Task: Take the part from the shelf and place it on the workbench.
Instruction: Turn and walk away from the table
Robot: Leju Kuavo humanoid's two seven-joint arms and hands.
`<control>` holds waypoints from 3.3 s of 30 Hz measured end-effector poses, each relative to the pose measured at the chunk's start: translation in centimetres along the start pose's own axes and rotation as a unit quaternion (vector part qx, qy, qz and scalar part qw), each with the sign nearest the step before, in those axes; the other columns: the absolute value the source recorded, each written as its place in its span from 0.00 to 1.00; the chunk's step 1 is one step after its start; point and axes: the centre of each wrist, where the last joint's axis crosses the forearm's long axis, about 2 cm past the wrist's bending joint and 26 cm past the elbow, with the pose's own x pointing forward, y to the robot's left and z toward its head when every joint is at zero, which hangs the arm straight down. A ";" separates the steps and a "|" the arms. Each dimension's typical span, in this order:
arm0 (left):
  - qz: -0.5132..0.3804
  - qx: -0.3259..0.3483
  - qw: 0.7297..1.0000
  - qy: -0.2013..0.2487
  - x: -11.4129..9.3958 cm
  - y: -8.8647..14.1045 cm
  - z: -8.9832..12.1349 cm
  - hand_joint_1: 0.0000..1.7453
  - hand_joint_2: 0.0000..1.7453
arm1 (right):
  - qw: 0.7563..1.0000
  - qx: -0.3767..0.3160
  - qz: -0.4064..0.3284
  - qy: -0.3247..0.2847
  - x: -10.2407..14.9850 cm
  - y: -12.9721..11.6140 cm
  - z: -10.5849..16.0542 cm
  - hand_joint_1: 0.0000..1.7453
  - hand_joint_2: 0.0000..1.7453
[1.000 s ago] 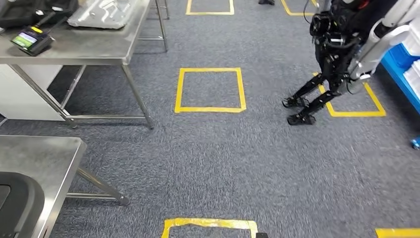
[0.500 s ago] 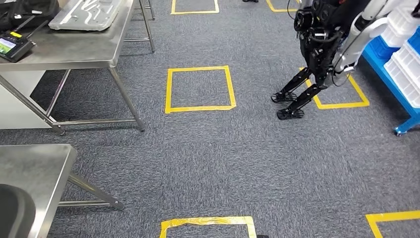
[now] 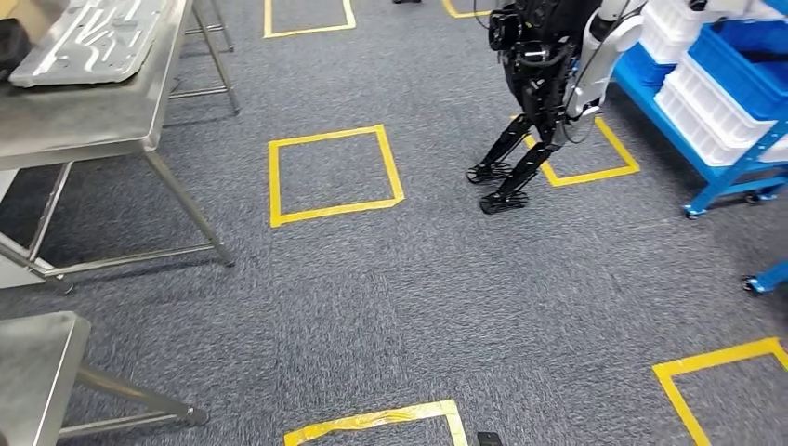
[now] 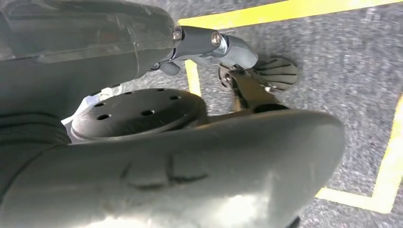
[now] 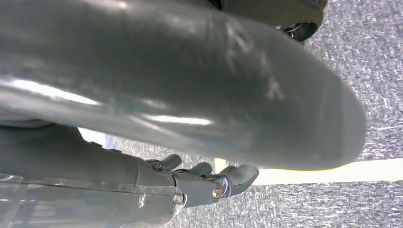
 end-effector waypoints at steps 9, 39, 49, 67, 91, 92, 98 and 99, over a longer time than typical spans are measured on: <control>-0.008 -0.012 1.000 0.000 0.3 -0.4 -0.1 0.00 0.00 | 1.000 -0.003 -0.003 0.006 -0.5 -0.3 -0.1 0.00 0.00; -0.013 -0.016 1.000 0.011 -0.2 -0.6 0.0 0.00 0.00 | 1.000 -0.007 0.010 0.008 -1.1 -0.7 -0.1 0.00 0.00; -0.014 -0.018 1.000 0.009 0.0 -0.7 0.0 0.00 0.00 | 1.000 -0.009 0.005 0.014 -1.2 -0.8 -0.2 0.00 0.00; -0.012 -0.019 1.000 0.002 0.1 -0.7 0.0 0.00 0.00 | 1.000 -0.009 0.009 0.012 -1.2 -0.7 -0.2 0.00 0.00; -0.002 -0.013 1.000 0.012 -0.7 -0.6 0.1 0.00 0.00 | 0.999 -0.005 0.033 0.004 -0.6 -0.7 -0.2 0.00 0.00; -0.002 -0.013 1.000 0.012 -0.7 -0.5 0.1 0.00 0.00 | 0.999 -0.005 0.034 0.003 -0.5 -0.6 -0.1 0.00 0.00; -0.002 -0.014 1.000 0.011 -0.6 -0.6 0.1 0.00 0.00 | 0.999 -0.007 0.034 0.004 -0.6 -0.8 -0.2 0.00 0.00; -0.001 -0.014 1.000 0.012 -0.6 -0.6 0.1 0.00 0.00 | 0.999 -0.007 0.032 0.004 -0.5 -0.7 -0.2 0.00 0.00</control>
